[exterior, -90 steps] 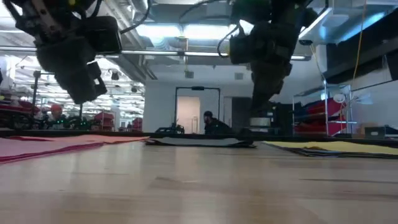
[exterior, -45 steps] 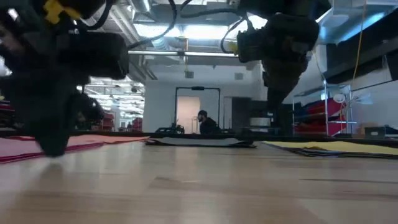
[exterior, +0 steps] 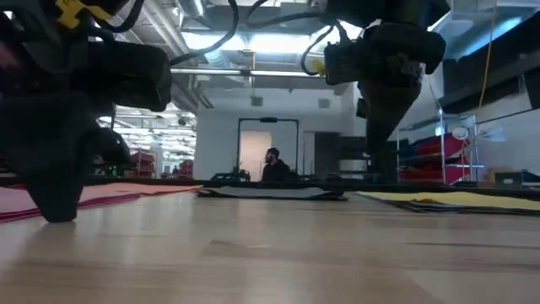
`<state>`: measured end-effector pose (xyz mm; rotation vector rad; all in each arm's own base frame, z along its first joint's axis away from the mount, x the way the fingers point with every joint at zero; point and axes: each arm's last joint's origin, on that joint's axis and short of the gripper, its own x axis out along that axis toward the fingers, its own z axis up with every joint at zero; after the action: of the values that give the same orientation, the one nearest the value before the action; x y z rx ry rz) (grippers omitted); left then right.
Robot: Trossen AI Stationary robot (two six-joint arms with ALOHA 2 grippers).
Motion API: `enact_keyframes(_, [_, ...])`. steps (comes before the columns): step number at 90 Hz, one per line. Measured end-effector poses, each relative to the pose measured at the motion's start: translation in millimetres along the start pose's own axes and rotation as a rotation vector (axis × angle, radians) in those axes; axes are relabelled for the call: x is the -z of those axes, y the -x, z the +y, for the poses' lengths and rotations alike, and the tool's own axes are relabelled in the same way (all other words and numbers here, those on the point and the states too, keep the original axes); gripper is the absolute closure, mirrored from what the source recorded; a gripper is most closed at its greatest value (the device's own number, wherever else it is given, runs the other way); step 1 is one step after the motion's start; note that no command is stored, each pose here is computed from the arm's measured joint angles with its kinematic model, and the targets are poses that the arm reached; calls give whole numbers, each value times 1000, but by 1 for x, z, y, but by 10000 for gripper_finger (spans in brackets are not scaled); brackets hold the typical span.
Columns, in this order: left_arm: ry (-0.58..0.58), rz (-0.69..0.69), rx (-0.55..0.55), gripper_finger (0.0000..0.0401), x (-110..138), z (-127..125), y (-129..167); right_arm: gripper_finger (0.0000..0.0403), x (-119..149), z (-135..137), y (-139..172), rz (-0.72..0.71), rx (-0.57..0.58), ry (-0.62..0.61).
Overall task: Organize paper
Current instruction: Adjust the stacked pink color papers
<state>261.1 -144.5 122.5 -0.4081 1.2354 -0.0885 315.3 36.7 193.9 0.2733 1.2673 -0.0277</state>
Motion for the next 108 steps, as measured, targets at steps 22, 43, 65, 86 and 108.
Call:
enact_keyframes(22, [18,36,-10,401,3,2,0,403,0,0,0,0,0,20])
enact_keyframes(43, [-2,89,-44,401,2,0,4,403,0,-1,0,0,1,39])
enact_keyframes(65, [-43,131,-79,401,0,-3,9,403,0,-1,0,-2,10,40])
enact_keyframes(86, [-63,156,-102,401,-2,-5,13,403,0,-1,0,-2,10,42])
enact_keyframes(108, [-61,166,-107,401,-3,-6,15,403,0,-1,0,-3,10,42])
